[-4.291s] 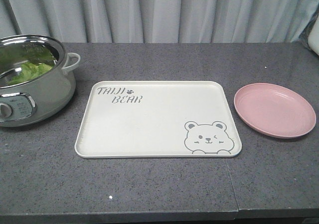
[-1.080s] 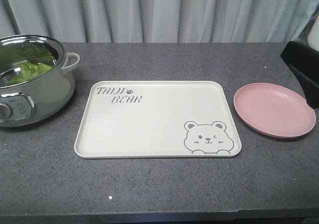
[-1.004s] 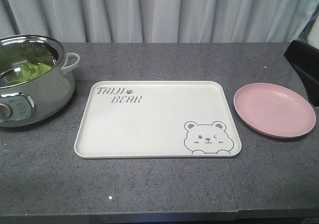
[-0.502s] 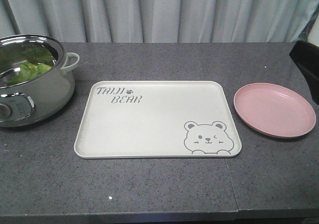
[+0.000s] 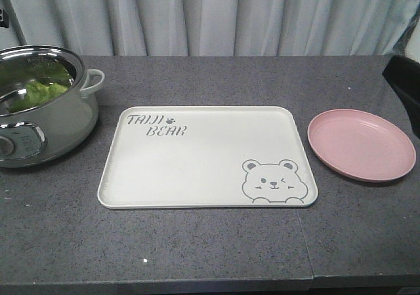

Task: Transfer vegetables to tray and serve
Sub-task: 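Lower the left gripper into the pot and pinch a lettuce leaf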

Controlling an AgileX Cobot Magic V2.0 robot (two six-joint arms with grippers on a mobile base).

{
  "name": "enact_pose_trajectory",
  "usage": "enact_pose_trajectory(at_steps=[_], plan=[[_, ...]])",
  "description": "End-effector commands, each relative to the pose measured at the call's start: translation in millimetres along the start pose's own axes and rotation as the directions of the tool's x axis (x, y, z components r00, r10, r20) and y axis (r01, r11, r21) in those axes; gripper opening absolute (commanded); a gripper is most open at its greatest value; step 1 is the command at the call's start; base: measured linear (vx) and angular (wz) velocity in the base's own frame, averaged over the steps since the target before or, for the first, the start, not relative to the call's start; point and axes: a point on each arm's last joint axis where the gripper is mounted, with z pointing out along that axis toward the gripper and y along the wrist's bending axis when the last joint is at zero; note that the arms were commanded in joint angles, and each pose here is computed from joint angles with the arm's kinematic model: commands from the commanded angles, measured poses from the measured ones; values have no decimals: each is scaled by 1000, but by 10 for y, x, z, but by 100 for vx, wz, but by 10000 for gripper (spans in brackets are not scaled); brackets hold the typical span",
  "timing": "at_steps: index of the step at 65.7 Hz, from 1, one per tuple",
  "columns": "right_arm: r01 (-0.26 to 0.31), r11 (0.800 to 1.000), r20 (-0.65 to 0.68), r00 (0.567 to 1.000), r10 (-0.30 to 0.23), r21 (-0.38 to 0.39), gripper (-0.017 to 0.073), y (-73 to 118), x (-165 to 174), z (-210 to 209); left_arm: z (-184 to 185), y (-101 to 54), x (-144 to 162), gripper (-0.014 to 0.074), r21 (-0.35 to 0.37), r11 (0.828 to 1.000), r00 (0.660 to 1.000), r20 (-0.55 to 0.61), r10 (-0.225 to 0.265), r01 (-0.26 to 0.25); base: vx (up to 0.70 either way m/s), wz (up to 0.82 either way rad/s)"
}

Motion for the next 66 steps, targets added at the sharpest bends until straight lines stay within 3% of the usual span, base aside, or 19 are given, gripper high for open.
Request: enact_pose_trajectory(at_steps=[1, 16, 45, 66], plan=[[-9, 1000, 36, 999, 9, 4, 590, 8, -105, -11, -229, 47, -102, 468, 47, 999, 994, 109, -31, 26, 0, 0], [-12, 1000, 36, 999, 12, 7, 590, 6, -105, -11, 66, -48, -114, 512, 127, 992, 997, 69, -21, 12, 0, 0], [-20, 1000, 23, 1000, 20, 7, 590, 5, -93, -11, 740, -140, -28, 512, 163, 987, 998, -67, 4, 7, 0, 0], [-27, 1000, 13, 1000, 26, 10, 590, 2, -84, -11, 1090, -184, 116, 510, 177, 984, 978, -206, 12, 25, 0, 0]])
